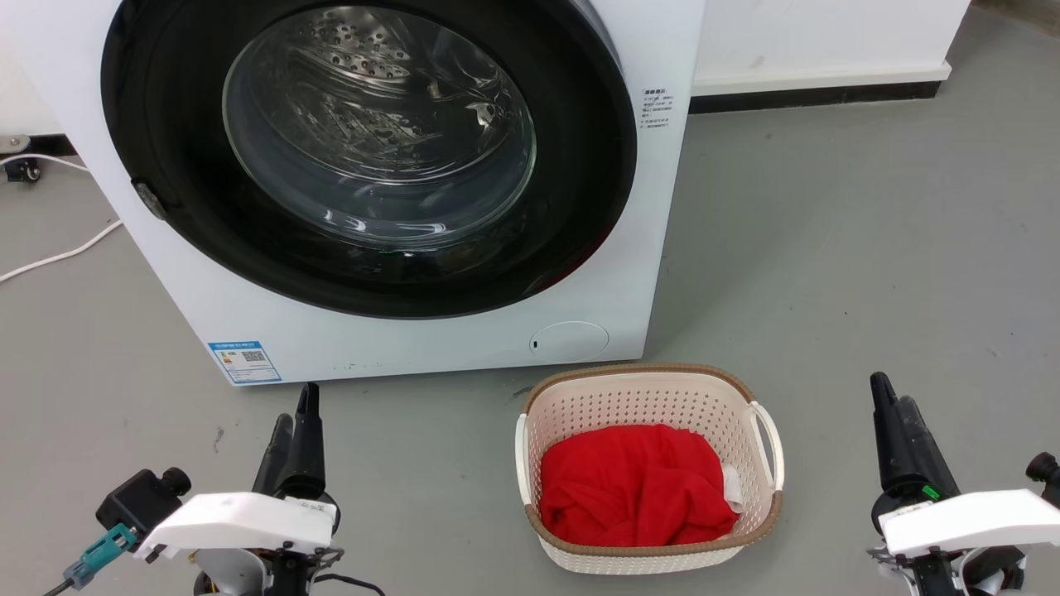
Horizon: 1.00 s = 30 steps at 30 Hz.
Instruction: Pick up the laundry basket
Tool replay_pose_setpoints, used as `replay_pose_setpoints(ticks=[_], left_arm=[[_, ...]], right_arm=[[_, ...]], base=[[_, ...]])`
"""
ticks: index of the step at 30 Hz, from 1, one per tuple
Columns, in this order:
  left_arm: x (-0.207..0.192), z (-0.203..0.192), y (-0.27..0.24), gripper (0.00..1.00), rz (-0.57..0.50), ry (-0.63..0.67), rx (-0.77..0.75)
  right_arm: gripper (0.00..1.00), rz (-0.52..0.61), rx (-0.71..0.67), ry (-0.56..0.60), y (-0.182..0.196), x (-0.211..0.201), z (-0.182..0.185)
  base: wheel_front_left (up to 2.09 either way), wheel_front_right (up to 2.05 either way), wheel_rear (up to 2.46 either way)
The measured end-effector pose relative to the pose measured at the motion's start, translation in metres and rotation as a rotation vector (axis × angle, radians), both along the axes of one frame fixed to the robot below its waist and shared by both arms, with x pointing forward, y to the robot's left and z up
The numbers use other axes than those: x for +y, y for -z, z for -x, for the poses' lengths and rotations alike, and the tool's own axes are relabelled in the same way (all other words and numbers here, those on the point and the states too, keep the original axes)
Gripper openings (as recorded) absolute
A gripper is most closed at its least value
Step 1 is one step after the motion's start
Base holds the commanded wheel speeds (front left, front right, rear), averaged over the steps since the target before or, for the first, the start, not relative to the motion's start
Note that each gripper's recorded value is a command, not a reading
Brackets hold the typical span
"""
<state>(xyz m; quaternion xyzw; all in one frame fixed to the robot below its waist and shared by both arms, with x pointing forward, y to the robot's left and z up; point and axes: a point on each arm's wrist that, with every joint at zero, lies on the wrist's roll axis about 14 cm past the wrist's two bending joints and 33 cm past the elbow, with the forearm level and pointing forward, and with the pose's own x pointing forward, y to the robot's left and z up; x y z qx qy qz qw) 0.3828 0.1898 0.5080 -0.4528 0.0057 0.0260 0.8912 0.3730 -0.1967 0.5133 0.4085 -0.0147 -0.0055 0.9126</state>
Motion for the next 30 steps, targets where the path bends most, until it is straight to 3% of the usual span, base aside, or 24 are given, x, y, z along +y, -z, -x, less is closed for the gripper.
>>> replay_pose_setpoints(ticks=[30], left_arm=[[-0.012,0.002,-0.018,1.0,-0.444,0.003,-0.073]], right_arm=[[1.0,0.447,-0.093,0.022,-0.023,0.001,0.008]], base=[[0.0,0.0,0.0]])
